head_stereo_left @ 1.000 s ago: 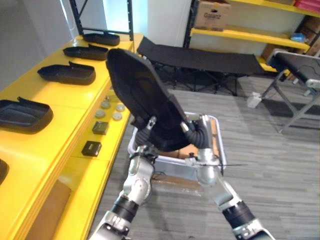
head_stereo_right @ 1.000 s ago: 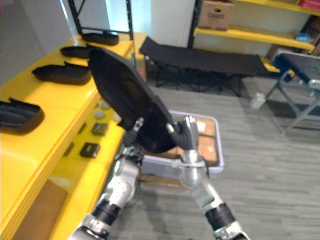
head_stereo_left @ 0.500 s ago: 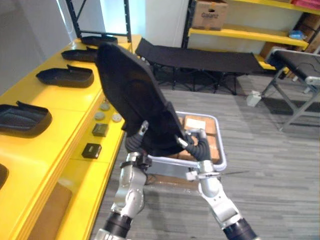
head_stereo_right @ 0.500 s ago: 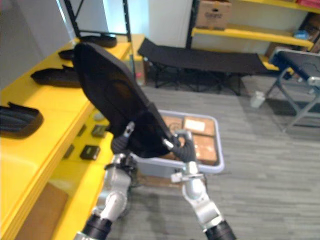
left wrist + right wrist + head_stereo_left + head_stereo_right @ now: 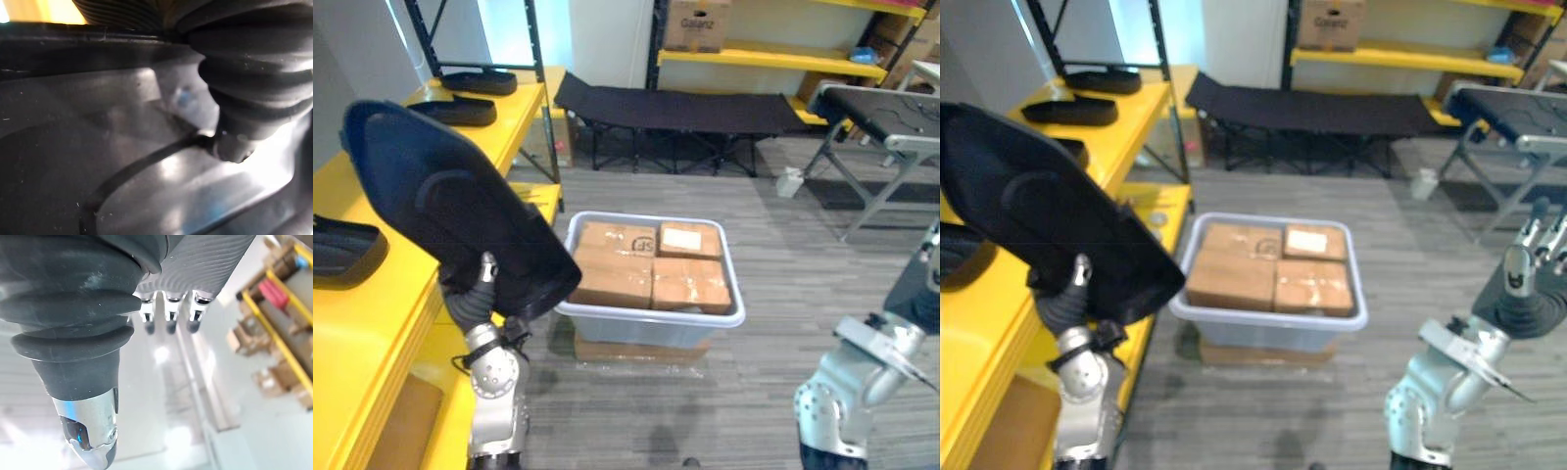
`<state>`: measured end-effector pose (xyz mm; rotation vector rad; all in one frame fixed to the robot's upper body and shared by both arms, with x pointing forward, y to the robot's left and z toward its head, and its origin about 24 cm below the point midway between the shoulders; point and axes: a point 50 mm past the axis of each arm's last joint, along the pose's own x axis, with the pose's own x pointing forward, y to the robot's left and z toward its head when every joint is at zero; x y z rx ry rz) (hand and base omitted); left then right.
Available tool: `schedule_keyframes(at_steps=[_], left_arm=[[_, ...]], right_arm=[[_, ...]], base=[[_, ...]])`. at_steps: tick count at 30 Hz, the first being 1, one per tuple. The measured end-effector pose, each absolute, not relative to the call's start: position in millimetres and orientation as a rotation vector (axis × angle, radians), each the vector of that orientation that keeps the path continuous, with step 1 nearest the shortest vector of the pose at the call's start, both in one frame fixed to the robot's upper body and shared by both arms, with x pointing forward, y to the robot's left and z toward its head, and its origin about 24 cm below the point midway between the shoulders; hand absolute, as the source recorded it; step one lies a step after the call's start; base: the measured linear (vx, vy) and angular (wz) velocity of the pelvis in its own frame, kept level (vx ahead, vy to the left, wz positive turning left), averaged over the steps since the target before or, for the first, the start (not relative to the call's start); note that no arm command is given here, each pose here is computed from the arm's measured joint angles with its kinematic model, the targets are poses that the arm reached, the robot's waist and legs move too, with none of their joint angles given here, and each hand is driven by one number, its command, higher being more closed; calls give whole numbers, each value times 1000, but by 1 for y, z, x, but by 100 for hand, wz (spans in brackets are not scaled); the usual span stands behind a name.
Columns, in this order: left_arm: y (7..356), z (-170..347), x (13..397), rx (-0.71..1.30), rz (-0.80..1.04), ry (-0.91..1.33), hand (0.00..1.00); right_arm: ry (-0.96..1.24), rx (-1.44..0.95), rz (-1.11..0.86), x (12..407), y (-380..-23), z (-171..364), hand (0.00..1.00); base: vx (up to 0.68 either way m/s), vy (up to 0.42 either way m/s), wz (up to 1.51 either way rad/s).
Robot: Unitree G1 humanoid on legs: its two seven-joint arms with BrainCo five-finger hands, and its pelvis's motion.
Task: Walk over and take plastic housings, then place them on the shelf
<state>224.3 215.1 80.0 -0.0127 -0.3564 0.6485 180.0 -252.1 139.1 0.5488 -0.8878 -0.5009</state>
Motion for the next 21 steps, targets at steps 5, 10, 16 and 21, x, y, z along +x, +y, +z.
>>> schedule_keyframes(at_steps=[5, 10, 16, 21], left_arm=[[212, 80, 217, -75, 632, -369, 100], [193, 85, 208, -198, 507, -409, 100], [193, 91, 206, -206, 483, -438, 100], [208, 119, 190, -131, 605, -573, 100]], right_arm=[[-481, 531, -682, 170, -264, 58, 0], [-61, 488, -797, 140, -256, -23, 0], [6, 411, -723, 150, -243, -28, 0], [-43, 374, -520, 189, -220, -4, 0]], base=[[2, 4, -1], [12, 13, -4], [-31, 14, 4], [-24, 16, 40]])
